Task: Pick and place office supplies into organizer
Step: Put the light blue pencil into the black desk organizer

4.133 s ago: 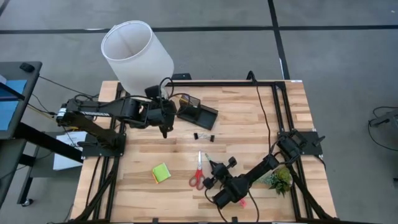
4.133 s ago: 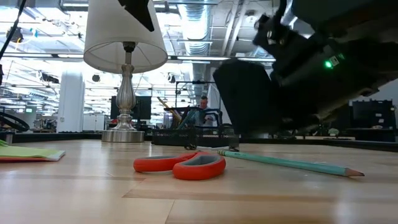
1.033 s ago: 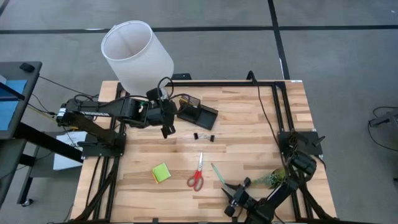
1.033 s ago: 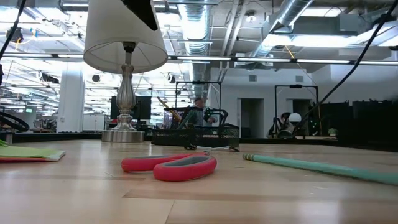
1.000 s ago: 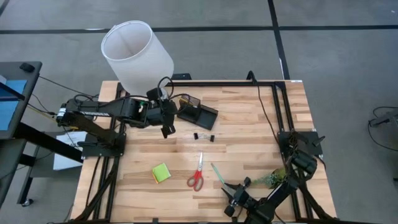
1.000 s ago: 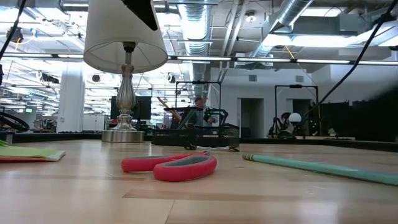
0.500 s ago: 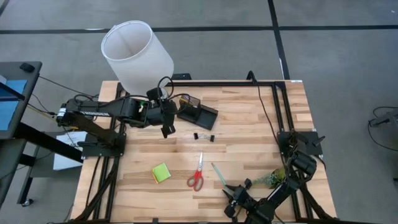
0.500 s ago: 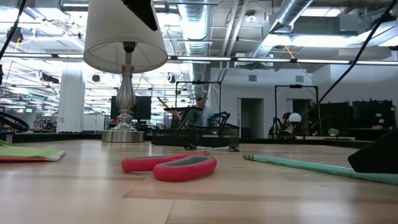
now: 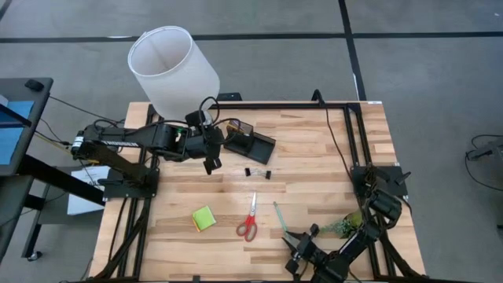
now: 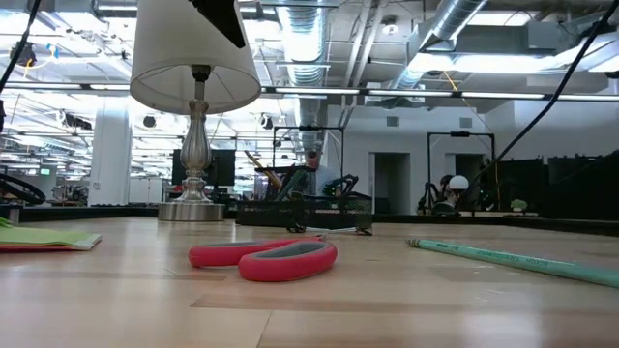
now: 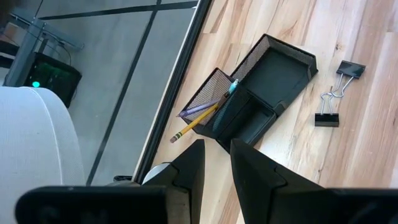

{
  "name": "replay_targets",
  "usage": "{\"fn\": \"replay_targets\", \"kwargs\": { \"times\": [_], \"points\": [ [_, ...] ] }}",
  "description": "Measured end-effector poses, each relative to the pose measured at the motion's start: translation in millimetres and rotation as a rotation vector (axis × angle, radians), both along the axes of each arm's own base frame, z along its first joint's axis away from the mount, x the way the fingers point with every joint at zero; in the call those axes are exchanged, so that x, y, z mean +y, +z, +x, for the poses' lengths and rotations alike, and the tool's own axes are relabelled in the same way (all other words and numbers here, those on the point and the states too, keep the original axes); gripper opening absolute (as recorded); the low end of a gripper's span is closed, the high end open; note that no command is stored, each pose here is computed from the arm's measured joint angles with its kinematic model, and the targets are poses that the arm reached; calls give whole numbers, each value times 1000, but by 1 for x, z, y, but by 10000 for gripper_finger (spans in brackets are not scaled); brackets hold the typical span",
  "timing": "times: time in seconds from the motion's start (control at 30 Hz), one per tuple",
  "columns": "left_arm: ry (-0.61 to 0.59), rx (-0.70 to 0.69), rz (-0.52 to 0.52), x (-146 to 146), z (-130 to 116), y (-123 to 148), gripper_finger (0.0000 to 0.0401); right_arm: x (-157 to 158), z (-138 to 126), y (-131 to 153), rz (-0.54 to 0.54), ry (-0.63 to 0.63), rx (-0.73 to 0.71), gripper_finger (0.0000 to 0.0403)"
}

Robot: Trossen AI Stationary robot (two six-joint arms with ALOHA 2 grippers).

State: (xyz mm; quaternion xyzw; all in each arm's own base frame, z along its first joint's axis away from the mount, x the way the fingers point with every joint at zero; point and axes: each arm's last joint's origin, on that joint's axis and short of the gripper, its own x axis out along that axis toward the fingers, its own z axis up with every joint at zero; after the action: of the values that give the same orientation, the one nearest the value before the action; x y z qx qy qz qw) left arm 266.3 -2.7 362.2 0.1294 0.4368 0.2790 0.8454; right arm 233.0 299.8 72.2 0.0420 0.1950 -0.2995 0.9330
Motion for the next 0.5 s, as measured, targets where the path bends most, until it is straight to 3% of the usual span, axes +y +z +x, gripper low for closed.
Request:
{"fn": "replay_targets", "kwargs": {
  "times": [0.17,0.5],
  "points": [
    [0,0,0,0,0,0,70,-1,0,-6,119,-56,60,111],
    [-5,5,4,0,0,0,70,-10,6,-9,142,-110,109,111]
  ]
}}
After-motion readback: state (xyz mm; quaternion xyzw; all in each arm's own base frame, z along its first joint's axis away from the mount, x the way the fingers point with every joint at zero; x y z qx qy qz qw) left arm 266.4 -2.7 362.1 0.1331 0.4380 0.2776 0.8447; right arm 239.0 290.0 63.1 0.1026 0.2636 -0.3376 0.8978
